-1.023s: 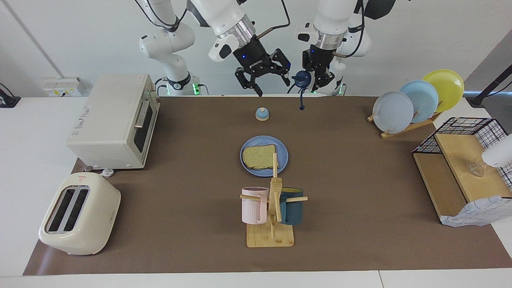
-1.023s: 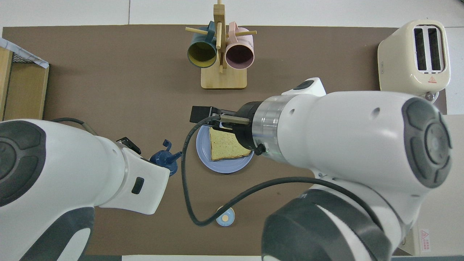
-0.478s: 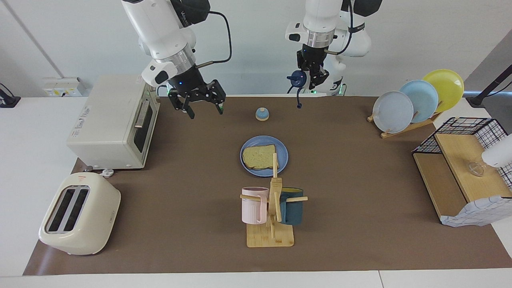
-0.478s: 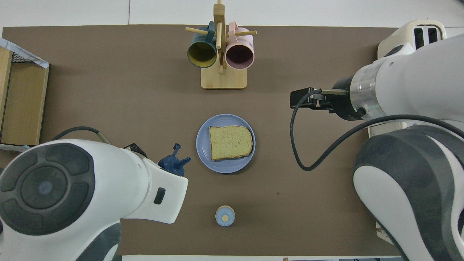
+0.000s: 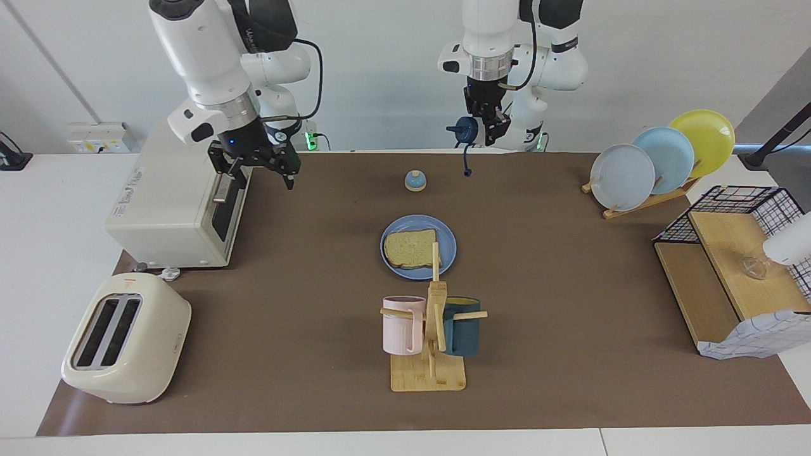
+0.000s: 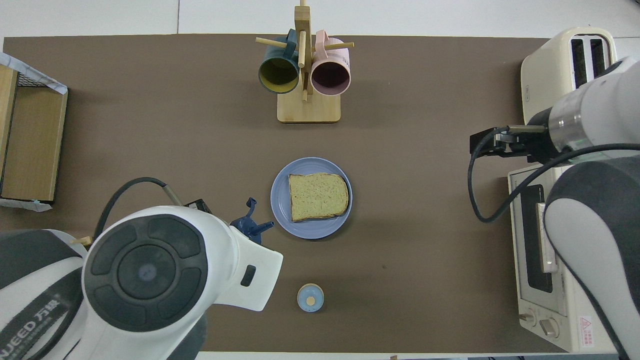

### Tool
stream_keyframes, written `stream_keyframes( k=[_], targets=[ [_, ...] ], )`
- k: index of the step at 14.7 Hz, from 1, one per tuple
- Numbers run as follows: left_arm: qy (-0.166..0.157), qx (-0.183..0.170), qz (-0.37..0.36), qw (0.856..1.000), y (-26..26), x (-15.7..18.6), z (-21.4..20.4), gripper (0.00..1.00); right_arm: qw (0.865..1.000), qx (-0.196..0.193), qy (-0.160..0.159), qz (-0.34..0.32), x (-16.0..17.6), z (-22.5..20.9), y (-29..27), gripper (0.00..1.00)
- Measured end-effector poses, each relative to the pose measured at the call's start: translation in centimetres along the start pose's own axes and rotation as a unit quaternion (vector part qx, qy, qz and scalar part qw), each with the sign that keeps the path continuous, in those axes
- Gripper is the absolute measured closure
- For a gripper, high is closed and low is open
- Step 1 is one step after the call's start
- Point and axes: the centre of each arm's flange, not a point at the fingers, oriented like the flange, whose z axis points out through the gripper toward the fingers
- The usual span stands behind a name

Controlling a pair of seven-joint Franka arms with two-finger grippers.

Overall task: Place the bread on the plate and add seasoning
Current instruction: 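Move the open bottle over the bread with the left gripper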

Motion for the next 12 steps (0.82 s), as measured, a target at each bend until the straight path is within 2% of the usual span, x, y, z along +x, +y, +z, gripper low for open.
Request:
stream_keyframes(
  k=[5,12],
  targets=[
    [-0.027,0.017,0.020,0.999,0.1,1.9,1.7,0.59,1.000,-0.026,0.000,0.012,1.2,-2.5,6.0,0.00],
    [-0.074,0.050,0.049,0.995,1.1,6.6,5.0,0.59,0.999,-0.027,-0.027,0.008,1.4,-0.9,11.5,0.00]
  ],
)
